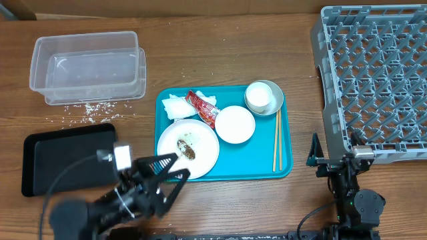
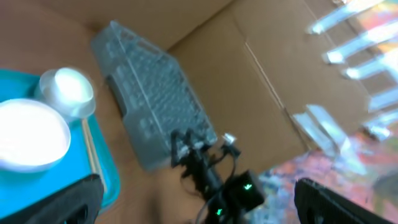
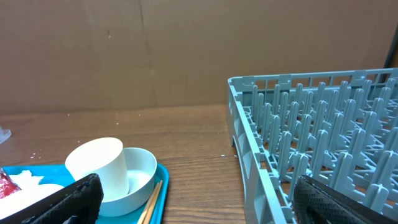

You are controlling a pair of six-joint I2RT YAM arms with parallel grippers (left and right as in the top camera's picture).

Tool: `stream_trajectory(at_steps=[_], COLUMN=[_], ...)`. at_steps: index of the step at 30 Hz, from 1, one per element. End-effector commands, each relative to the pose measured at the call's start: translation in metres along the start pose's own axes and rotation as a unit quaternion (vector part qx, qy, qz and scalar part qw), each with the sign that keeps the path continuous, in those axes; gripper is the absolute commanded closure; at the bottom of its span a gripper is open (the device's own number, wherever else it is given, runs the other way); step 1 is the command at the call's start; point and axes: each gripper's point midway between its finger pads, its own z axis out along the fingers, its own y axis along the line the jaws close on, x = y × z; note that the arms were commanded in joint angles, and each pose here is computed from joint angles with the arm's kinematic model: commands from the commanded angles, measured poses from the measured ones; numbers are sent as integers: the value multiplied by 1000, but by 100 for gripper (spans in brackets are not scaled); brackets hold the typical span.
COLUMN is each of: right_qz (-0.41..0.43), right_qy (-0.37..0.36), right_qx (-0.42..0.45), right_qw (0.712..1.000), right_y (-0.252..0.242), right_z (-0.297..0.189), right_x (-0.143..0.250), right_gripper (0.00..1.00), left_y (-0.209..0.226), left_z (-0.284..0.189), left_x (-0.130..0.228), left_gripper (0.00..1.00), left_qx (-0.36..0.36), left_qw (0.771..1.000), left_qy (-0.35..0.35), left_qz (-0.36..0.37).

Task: Sort waste into correct bins and load items into the dishwasher
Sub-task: 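Reach the left gripper to the white plate rim and grasp it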

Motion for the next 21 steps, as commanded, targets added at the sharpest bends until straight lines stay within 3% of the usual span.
stream_trajectory(at_steps=[1,3,5,8,10,12,15,18,21], right_qz=[-4,-4,-4,-4,-4,-4,-4,-4,-4], right_qy=[-3,-3,-3,-3,-3,-3,-3,-3,-3], right_qx=[6,6,6,6,6,6,6,6,6], right_qw=[1000,1000,1000,1000,1000,1000,1000,1000,1000], right_y=[-3,-3,-3,-3,-3,-3,-3,-3,-3], right_z=[0,0,0,0,0,0,0,0,0], right_x=[1,1,1,1,1,1,1,1,1], right_gripper=[0,0,0,0,0,0,0,0,0], left_y=[11,27,27,10,-2,-1,30,61,76], left_z=[3,0,2,11,19,22,19,11,13], left_x=[-28,-36,-40,-31,-36,-35,-28,-14,3], left_gripper=[0,0,0,0,0,0,0,0,0], left_qx=[-91,-163,-175,-122,-75,-74,-173,-285,-346], left_qw=[991,985,983,987,991,991,978,950,923], left_qy=[12,26,44,93,108,114,113,128,164], left_qz=[95,52,13,-47,-20,14,11,23,37])
